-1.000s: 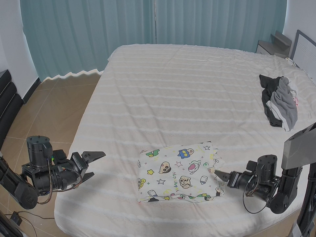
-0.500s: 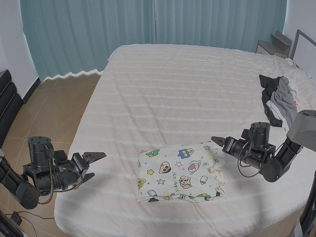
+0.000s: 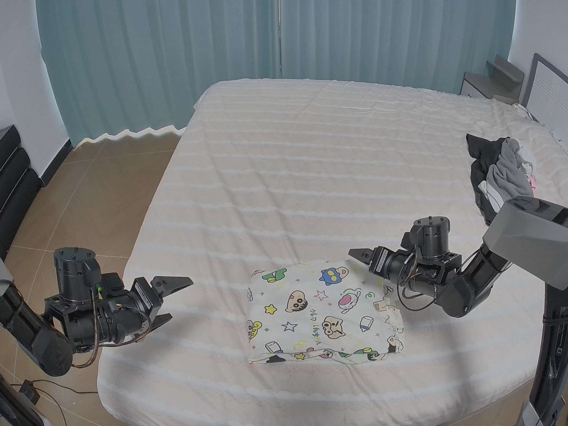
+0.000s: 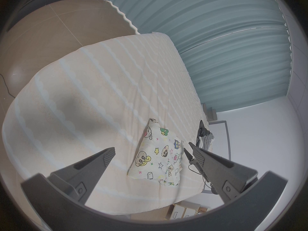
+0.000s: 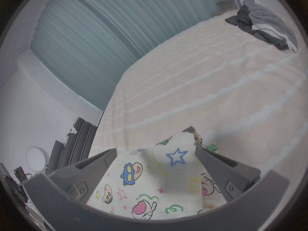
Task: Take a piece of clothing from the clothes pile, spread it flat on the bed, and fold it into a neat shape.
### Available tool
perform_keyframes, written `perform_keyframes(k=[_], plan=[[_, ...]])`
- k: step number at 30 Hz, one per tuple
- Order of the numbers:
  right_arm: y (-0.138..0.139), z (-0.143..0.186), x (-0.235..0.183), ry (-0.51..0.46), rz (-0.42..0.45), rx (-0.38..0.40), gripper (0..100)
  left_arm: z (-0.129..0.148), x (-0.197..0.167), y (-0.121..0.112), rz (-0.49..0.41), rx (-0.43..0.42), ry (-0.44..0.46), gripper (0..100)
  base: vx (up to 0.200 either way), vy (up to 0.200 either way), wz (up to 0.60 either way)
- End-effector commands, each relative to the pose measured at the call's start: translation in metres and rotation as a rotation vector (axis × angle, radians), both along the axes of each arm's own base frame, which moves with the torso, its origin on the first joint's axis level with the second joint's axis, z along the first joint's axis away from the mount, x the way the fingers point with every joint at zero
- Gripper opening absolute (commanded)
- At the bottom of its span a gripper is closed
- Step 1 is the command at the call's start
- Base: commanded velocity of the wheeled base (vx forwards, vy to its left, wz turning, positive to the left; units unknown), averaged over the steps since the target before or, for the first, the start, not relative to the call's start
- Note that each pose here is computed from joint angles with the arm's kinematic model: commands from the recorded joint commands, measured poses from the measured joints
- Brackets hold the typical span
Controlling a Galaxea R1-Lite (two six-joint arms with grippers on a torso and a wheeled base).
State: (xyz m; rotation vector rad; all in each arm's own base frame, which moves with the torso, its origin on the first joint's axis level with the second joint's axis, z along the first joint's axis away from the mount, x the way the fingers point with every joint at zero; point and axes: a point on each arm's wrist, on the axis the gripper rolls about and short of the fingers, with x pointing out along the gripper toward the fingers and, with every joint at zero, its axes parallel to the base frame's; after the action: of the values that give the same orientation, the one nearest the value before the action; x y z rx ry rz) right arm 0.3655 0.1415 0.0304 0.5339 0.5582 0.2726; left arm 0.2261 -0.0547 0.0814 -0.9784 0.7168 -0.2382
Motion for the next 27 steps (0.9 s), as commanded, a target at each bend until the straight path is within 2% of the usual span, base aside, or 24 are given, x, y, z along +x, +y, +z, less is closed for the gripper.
perform_keyframes(k=[1,15,24,25,27], plan=[[0.005,-0.013,0.000,0.027,0.014,-0.012,100,-0.001,0.000,0.000,0.000,0.001,0.005,100,0.000,0.000,0.00],[-0.001,-0.011,0.001,0.019,-0.002,-0.011,100,-0.001,0.000,0.000,0.000,0.001,0.005,100,0.000,0.000,0.00],[0.011,-0.015,0.002,0.025,0.029,-0.015,100,-0.002,0.001,0.000,-0.001,0.000,0.007,100,0.000,0.000,0.00],[0.013,-0.019,0.003,0.033,0.033,-0.019,0,-0.002,0.001,0.000,0.000,0.001,0.008,100,0.000,0.000,0.00],[0.013,-0.019,0.003,0.040,0.033,-0.023,0,-0.002,0.001,0.000,0.000,0.002,0.009,100,0.000,0.000,0.00]])
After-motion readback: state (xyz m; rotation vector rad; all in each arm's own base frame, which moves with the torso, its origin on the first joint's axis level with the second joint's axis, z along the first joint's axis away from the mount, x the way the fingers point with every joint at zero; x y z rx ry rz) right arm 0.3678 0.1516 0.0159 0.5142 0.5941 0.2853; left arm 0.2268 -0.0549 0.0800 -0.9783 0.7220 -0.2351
